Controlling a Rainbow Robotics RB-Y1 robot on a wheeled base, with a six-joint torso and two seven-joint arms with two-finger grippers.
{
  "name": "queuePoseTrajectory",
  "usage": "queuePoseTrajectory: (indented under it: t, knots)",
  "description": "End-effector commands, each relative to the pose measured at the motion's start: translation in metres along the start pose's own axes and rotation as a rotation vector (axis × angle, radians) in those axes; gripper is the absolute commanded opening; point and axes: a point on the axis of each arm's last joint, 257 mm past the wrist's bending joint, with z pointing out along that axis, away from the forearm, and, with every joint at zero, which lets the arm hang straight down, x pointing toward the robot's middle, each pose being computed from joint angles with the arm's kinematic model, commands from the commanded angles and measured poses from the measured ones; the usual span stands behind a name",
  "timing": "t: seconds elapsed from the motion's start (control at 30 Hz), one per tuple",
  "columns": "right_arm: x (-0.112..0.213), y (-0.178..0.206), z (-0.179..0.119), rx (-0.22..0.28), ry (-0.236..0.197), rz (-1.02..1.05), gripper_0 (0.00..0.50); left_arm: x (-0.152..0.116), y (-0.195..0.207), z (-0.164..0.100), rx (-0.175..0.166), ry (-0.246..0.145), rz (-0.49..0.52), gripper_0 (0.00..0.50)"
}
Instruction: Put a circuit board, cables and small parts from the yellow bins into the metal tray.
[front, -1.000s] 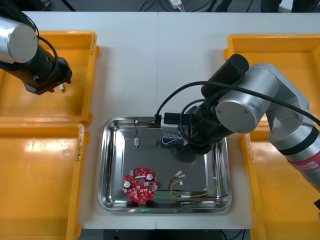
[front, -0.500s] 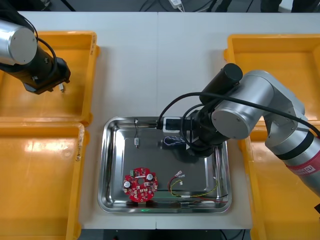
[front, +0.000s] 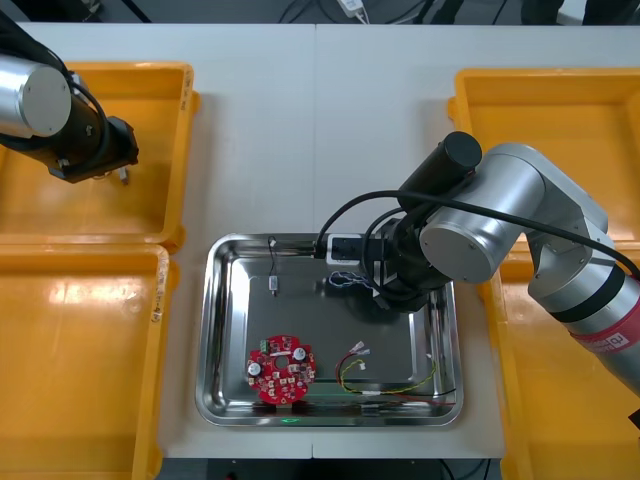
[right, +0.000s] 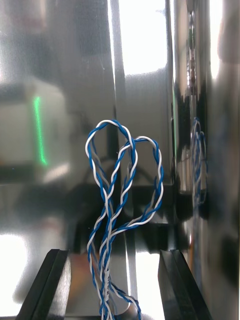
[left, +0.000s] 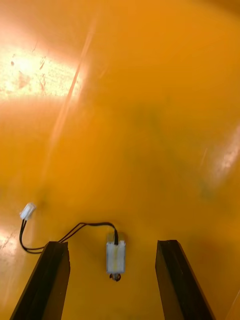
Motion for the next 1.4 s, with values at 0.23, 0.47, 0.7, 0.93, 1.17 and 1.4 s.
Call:
queuePoseTrajectory:
  t: [0.23,0.47,0.7,0.93,1.17,1.4]
  knots:
    - [-0.002,-0.001,-0.008,-0.011,-0.022,0.017,0.5,-0.027,-0.014,-0.017,0.027,-0.05,0.031,0.5]
    - [0.006,0.003,-0.027,-0.035,0.004,0.035,0.5,-0.021,-0.015,-0.014,0.028,-0.036,0.035,0.5]
    - [0.014,0.005,-0.06,-0.041,0.022,0.06,0.5,-0.016,-0.009,-0.009,0.013,-0.032,0.049,0.5]
    - [0.025,-0.008,-0.099,-0.039,-0.025,0.211,0.5,-0.014,-0.007,-0.007,0.009,-0.031,0.053,0.5]
    - [0.051,-0.044,-0.149,0.13,-0.024,0.346,0.5,-0.013,-0.007,-0.005,0.01,-0.031,0.062,0.5]
    - [0.074,-0.082,-0.192,0.246,-0.074,0.547,0.5,-0.012,-0.003,-0.002,0.007,-0.037,0.07,0.23]
